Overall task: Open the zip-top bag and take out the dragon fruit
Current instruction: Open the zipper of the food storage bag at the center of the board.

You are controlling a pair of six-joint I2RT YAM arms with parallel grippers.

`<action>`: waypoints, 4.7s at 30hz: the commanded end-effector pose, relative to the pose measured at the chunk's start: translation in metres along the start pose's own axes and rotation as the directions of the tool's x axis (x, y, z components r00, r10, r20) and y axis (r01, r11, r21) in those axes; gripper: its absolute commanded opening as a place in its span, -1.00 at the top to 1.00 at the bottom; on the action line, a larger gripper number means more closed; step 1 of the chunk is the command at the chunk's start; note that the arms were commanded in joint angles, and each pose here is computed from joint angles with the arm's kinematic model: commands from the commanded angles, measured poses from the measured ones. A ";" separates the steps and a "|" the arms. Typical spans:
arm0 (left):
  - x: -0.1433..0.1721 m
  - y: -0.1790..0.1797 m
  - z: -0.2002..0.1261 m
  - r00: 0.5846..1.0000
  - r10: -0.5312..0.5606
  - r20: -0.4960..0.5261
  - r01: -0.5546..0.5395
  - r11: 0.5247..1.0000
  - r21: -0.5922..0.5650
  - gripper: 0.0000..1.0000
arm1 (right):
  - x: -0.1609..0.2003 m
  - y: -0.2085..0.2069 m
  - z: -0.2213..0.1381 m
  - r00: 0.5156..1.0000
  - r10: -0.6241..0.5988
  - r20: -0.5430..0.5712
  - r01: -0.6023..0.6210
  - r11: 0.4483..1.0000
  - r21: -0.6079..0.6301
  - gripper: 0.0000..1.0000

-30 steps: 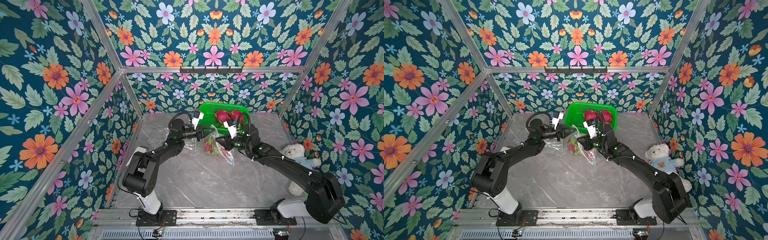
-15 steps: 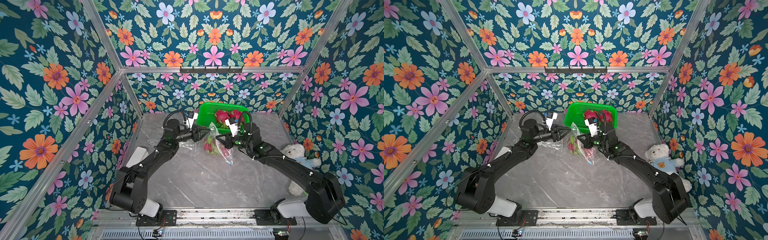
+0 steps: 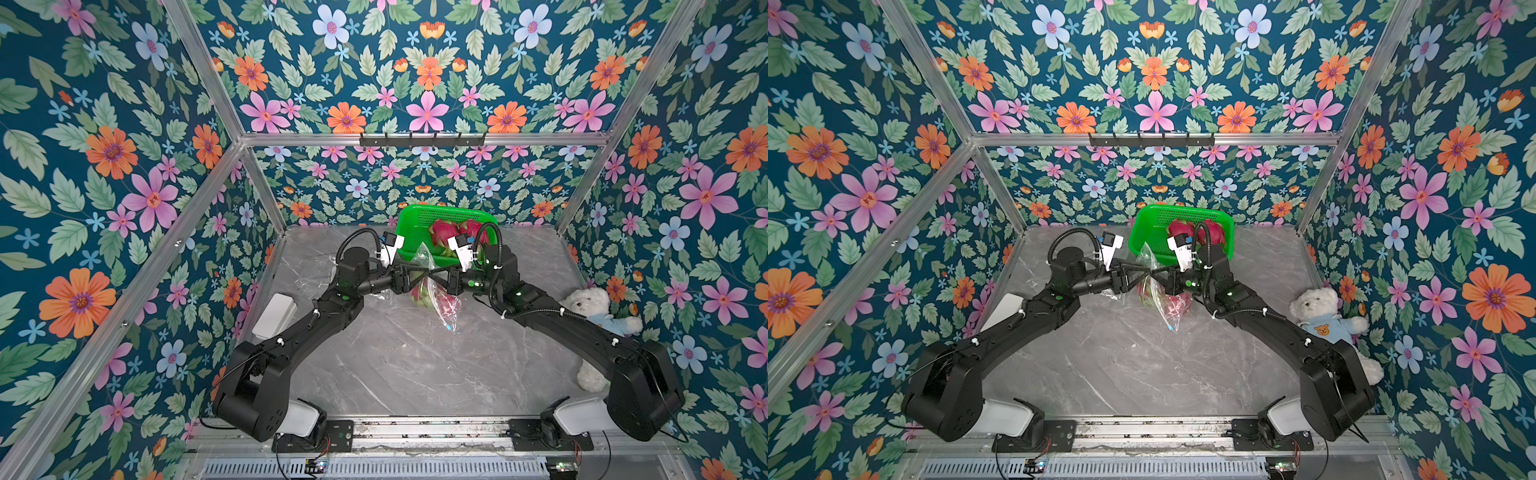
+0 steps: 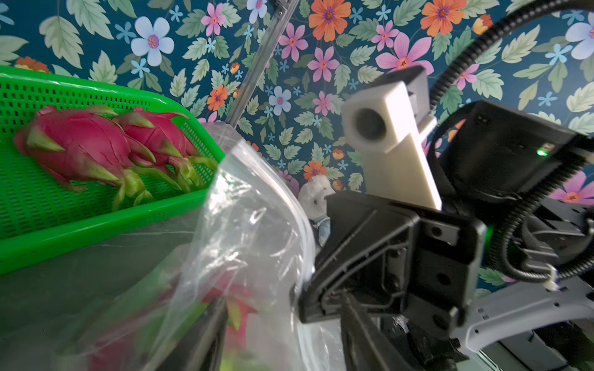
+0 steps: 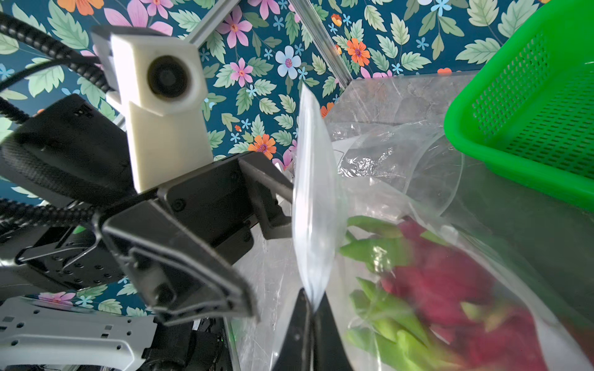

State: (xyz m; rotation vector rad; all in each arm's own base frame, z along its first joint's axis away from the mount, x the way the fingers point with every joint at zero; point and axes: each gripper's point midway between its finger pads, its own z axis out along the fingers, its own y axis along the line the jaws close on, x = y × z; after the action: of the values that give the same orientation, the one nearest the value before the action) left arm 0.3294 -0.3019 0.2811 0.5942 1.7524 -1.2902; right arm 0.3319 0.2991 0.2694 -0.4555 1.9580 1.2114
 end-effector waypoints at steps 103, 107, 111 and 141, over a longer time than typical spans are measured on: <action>0.006 -0.038 0.003 0.996 0.069 -0.050 -0.058 0.981 0.186 1.00 | -0.029 -0.087 -0.077 0.993 -0.016 0.121 -0.045 0.871 0.489 1.00; 0.008 -0.050 -0.004 0.995 0.077 -0.060 -0.062 0.973 0.223 1.00 | -0.032 -0.108 -0.104 0.988 -0.097 0.124 -0.007 0.759 0.651 1.00; 0.006 -0.050 -0.003 0.996 0.079 -0.050 -0.066 0.972 0.225 1.00 | -0.034 -0.076 -0.082 0.990 -0.079 0.115 0.015 0.882 0.471 1.00; 0.006 -0.052 -0.007 0.993 0.112 -0.043 -0.100 0.970 0.220 1.00 | 0.030 -0.049 -0.002 0.971 -0.061 -0.232 0.113 0.970 0.216 1.00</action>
State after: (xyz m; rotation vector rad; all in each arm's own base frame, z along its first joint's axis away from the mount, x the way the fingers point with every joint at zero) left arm 0.2869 -0.3155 0.3000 0.8108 1.6423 -1.4273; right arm 0.3389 0.2856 0.2389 -0.5395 2.1367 1.0216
